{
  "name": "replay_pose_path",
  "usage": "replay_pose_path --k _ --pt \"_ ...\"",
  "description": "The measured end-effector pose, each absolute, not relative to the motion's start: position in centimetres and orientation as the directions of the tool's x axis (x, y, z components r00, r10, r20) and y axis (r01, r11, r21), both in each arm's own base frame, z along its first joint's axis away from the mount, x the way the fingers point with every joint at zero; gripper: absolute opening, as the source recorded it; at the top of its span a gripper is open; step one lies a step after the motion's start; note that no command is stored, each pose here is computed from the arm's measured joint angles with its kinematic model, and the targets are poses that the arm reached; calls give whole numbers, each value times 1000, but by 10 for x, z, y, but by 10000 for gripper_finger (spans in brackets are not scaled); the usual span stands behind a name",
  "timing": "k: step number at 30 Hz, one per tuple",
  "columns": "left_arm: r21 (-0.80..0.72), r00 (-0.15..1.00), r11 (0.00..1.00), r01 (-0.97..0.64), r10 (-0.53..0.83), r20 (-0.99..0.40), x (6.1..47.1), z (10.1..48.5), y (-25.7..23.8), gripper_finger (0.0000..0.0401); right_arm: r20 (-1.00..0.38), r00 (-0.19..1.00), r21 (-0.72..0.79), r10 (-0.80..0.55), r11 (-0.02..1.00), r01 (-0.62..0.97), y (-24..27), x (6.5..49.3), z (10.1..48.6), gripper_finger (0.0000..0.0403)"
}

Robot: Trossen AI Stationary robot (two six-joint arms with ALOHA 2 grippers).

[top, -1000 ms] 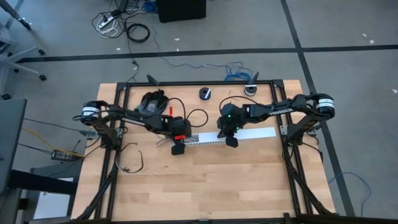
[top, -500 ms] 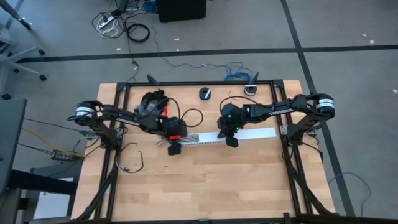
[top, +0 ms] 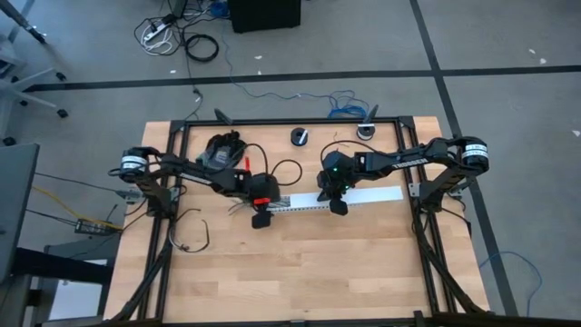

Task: Ziptie cables
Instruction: Close the white cable duct

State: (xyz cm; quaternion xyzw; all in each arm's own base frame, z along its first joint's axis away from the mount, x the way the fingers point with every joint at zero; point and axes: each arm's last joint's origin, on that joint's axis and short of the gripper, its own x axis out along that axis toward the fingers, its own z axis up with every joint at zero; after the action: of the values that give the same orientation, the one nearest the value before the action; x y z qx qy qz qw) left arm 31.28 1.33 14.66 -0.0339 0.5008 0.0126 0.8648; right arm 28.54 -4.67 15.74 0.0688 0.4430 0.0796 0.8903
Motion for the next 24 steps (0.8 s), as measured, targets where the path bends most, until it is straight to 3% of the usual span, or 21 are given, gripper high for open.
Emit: replay_pose_path --k 10,24 --pt "-34 549 999 -26 -14 -836 326 147 14 306 -771 601 198 211 976 -89 -47 286 158 0" --pt "-31 601 999 -22 -12 -799 332 150 14 273 -766 605 199 216 975 -96 -46 287 158 0"
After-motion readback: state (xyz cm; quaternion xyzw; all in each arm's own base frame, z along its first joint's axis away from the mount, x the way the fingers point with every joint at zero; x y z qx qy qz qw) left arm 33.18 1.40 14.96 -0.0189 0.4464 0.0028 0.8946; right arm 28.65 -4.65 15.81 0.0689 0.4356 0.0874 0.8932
